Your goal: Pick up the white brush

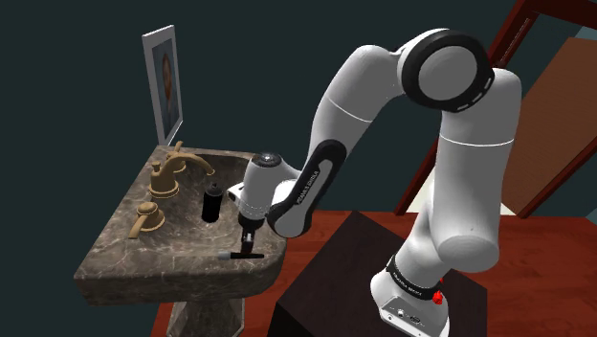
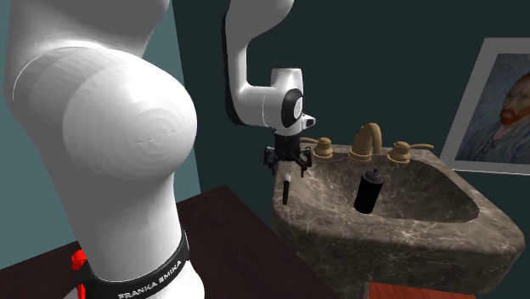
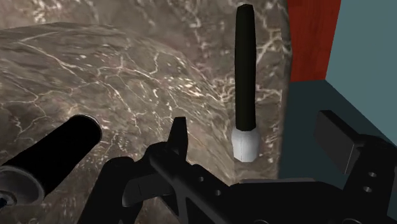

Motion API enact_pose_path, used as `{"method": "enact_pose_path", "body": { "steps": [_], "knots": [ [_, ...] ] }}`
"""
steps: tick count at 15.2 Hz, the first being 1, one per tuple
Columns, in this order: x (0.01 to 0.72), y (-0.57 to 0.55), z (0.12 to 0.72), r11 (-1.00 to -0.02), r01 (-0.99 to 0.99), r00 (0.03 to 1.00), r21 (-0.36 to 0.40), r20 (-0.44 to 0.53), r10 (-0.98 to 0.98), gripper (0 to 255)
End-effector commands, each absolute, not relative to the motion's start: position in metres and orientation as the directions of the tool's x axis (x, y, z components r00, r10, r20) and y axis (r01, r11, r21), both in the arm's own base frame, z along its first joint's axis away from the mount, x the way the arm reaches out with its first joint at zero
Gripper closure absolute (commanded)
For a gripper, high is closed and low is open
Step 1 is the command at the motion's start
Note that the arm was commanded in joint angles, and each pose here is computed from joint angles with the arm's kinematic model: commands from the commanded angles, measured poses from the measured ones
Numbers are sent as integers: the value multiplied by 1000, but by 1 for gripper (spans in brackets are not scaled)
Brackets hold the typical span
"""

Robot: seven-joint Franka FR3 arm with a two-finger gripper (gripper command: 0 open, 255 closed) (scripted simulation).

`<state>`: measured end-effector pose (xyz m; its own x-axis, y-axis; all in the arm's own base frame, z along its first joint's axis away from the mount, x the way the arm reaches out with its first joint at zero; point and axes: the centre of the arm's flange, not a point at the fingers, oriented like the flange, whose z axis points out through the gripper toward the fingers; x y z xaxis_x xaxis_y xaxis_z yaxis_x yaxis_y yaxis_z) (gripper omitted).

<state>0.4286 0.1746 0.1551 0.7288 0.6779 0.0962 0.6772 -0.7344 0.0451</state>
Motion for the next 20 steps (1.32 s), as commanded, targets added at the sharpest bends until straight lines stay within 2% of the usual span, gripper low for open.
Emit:
{"method": "enact_pose_path", "body": {
  "steps": [1,10,11,20],
  "knots": [
    [429,180,137,-715,698,709,45,94,699,0],
    [429,180,97,-715,698,709,46,94,699,0],
    [429,181,97,-715,698,709,46,94,699,255],
    [429,180,97,-715,698,709,45,94,699,255]
  ]
}}
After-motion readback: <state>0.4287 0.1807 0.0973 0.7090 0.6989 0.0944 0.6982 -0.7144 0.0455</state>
